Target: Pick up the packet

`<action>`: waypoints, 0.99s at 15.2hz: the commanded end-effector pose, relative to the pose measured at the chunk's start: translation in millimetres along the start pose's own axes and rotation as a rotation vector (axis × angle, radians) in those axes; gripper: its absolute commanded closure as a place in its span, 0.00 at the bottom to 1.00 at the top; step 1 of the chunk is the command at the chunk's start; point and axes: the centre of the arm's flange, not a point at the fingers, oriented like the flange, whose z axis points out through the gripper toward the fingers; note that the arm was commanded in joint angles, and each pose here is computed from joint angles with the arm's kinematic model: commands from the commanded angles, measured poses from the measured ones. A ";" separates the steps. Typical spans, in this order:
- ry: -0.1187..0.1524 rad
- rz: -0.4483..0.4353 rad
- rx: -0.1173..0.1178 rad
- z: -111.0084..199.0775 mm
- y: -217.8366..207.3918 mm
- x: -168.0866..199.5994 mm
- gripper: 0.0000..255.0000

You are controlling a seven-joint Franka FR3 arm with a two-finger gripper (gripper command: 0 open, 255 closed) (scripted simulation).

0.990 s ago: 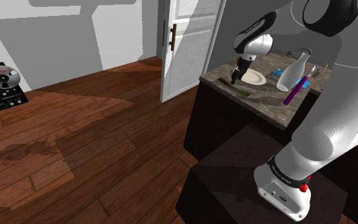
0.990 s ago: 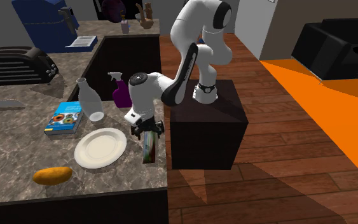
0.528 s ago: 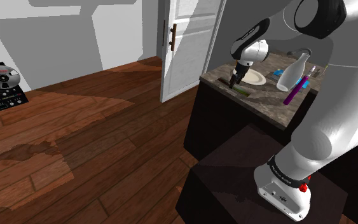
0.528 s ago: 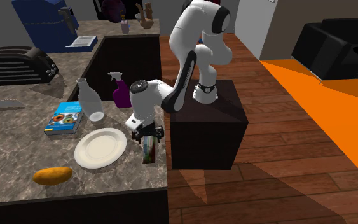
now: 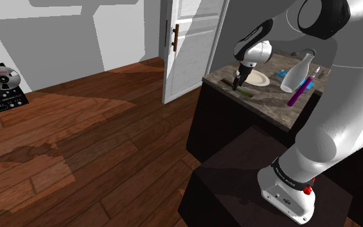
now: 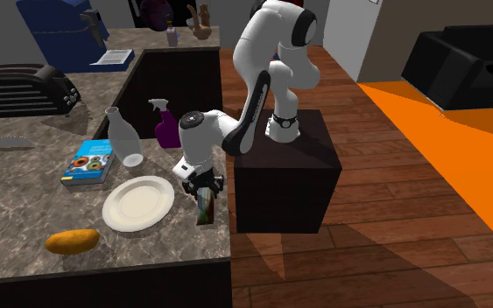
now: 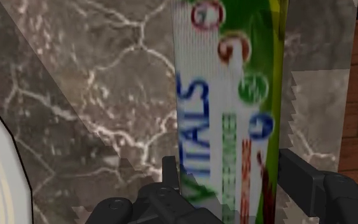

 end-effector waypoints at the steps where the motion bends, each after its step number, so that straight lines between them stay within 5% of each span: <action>1: 0.000 0.000 0.000 0.4 -0.2 0.1 1.00; 15: 0.000 0.000 0.000 -68.6 -0.1 -0.8 1.00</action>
